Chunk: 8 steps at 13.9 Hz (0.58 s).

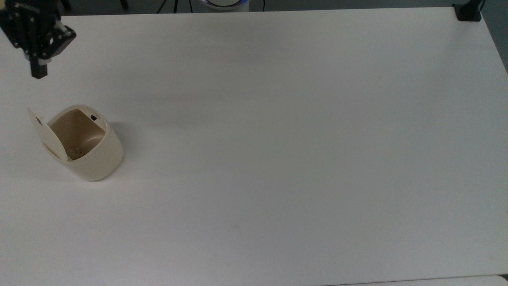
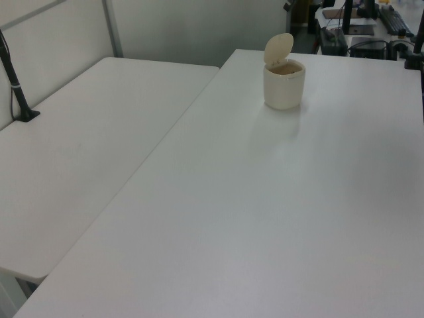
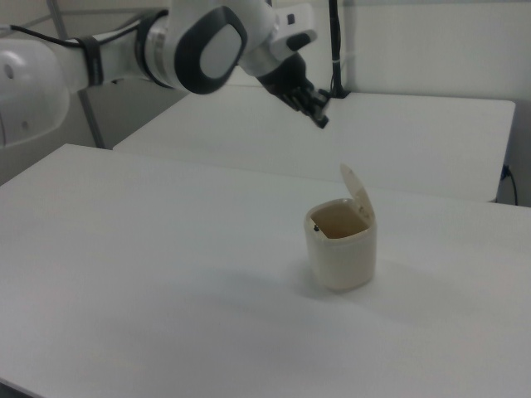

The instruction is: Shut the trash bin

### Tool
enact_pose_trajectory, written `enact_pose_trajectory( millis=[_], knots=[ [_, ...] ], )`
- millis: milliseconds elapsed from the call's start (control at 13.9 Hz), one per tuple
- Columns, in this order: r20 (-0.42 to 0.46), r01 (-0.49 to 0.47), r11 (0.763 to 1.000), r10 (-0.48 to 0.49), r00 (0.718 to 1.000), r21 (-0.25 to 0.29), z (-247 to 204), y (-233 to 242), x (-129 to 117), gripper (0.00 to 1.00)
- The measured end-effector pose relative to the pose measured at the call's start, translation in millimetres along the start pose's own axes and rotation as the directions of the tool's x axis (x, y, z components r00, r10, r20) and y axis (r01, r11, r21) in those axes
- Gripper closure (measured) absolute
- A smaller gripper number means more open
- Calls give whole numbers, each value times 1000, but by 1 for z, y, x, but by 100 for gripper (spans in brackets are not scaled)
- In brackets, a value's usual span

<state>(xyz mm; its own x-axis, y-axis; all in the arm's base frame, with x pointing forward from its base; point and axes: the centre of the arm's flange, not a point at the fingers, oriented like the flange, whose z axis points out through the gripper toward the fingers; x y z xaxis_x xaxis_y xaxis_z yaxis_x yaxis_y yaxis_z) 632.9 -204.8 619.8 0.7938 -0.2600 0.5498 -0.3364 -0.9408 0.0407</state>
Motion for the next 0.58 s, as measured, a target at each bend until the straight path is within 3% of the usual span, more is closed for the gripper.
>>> enact_pose_trajectory(
  millis=[216,575],
  knots=[
    [-73,-64,997,61,995,-33,30,30,5,99],
    [-62,-89,994,86,994,-60,72,46,-2,99]
  ],
)
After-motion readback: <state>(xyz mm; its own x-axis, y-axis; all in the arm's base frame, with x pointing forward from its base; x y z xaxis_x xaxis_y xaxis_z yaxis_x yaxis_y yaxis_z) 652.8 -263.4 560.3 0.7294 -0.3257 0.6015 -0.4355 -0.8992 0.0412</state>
